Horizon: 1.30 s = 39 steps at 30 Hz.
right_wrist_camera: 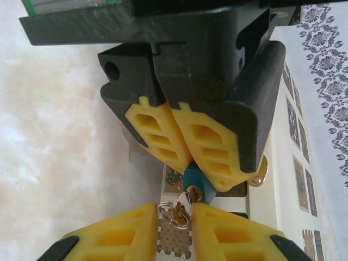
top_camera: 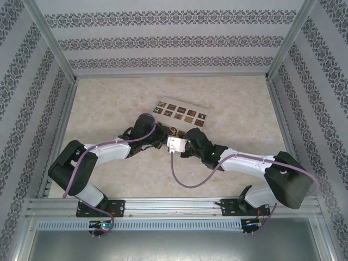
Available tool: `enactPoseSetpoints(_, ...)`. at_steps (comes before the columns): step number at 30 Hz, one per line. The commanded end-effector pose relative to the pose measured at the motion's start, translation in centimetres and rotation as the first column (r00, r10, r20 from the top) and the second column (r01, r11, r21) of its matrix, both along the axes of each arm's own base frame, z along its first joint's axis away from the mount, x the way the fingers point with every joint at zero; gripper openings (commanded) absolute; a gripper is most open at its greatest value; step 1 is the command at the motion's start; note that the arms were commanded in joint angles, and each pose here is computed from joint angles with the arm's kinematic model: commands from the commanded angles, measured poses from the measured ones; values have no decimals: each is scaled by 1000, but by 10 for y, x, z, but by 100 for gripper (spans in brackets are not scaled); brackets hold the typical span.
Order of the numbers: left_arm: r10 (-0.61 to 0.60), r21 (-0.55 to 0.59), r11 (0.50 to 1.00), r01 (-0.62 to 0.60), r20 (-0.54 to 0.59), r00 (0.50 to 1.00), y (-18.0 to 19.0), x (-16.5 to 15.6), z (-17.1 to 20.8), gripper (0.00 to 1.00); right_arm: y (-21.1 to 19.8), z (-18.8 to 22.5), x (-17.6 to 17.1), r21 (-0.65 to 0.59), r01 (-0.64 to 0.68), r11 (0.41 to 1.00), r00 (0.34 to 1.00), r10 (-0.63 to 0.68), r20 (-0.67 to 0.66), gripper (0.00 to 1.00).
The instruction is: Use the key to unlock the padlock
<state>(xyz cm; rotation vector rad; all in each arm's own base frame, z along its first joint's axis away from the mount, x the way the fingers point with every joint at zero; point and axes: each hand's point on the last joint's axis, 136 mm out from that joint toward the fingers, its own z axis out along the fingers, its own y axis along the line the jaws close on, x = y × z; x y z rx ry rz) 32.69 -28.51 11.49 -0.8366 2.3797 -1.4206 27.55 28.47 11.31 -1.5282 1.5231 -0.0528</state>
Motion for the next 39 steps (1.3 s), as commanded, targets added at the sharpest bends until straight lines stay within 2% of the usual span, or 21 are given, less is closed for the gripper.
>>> enactPoseSetpoints(1, -21, -83, 996, 28, 81, 997, -17, 8, 34, 0, 11, 14, 6, 53, 19, 998, 1000, -20, 23, 21)
enactPoseSetpoints(10, -17, -95, 995, 25, 80, 997, -17, 7, 34, 0, 10, 15, 12, 118, 88, 989, 996, -91, 18, 16)
enactPoseSetpoints(20, -14, -98, 995, 22, 79, 997, -16, 7, 34, 0, 5, 12, 17, 141, 145, 979, 988, -150, 26, 0)
enactPoseSetpoints(30, -15, -99, 995, 22, 79, 997, -16, 7, 33, 0, 5, 15, 20, 183, 176, 967, 983, -182, 17, 0)
enactPoseSetpoints(34, -16, -101, 995, 24, 78, 997, -16, 5, 32, 0, 5, 22, 22, 262, 224, 939, 974, -225, -25, 0)
enactPoseSetpoints(39, -15, -102, 995, 22, 76, 997, -15, 3, 31, 0, 10, 33, 20, 427, 283, 859, 959, -244, -144, 0)
